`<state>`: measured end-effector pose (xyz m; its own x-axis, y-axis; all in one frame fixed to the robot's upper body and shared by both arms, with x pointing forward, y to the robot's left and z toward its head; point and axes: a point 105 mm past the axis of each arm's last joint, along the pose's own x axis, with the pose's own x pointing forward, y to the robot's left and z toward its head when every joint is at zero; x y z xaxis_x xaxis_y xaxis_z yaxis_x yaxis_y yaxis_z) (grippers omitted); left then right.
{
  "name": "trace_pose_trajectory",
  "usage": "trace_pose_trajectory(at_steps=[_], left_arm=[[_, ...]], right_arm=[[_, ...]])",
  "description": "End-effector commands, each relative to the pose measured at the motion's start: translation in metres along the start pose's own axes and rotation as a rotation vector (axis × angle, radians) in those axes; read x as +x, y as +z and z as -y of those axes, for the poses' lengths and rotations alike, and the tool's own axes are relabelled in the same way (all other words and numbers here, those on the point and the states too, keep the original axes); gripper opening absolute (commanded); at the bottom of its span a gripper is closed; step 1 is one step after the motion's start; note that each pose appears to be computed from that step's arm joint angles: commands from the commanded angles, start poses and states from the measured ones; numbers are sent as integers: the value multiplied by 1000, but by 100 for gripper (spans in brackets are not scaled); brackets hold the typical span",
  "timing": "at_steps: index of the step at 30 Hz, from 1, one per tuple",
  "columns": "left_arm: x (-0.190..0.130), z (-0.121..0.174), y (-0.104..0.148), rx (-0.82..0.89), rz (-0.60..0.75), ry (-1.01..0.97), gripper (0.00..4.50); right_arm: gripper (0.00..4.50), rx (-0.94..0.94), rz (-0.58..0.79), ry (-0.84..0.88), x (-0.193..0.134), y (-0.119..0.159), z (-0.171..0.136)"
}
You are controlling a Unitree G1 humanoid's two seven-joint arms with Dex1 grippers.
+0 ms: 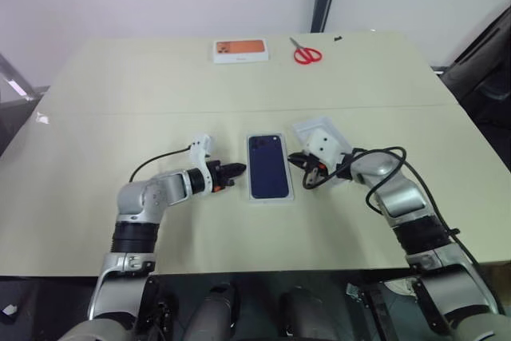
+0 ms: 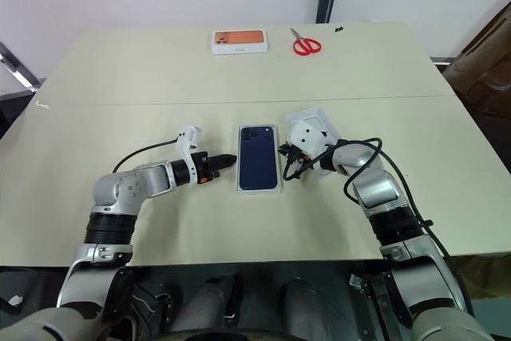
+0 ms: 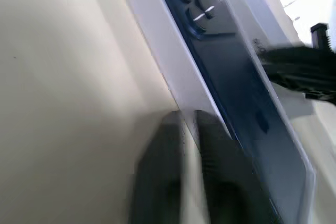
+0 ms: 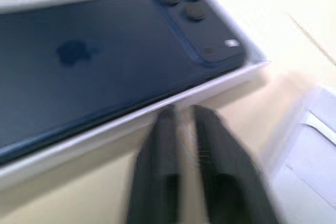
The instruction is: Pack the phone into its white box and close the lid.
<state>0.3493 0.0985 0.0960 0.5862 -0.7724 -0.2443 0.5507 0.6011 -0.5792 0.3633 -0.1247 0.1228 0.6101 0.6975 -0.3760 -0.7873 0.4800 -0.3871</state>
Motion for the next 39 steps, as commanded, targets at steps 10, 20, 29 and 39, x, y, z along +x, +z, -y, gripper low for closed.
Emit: trace_pose_trajectory(at_steps=[10,20,29,39], left_arm=[[-44,3,51,382,177,-32,390],[-77,-13,38,565,151,-34,390],[-96,-4,31,720,131,-138,390],[-92,10,23,863,110,-236,390]], right_arm=[[431,46,25,-125,-36,13,11],[431,242,-44,-276,-62,-4,14],[431,335,-146,-274,-47,12,6],[431,389,-329,-209,-34,8,7]])
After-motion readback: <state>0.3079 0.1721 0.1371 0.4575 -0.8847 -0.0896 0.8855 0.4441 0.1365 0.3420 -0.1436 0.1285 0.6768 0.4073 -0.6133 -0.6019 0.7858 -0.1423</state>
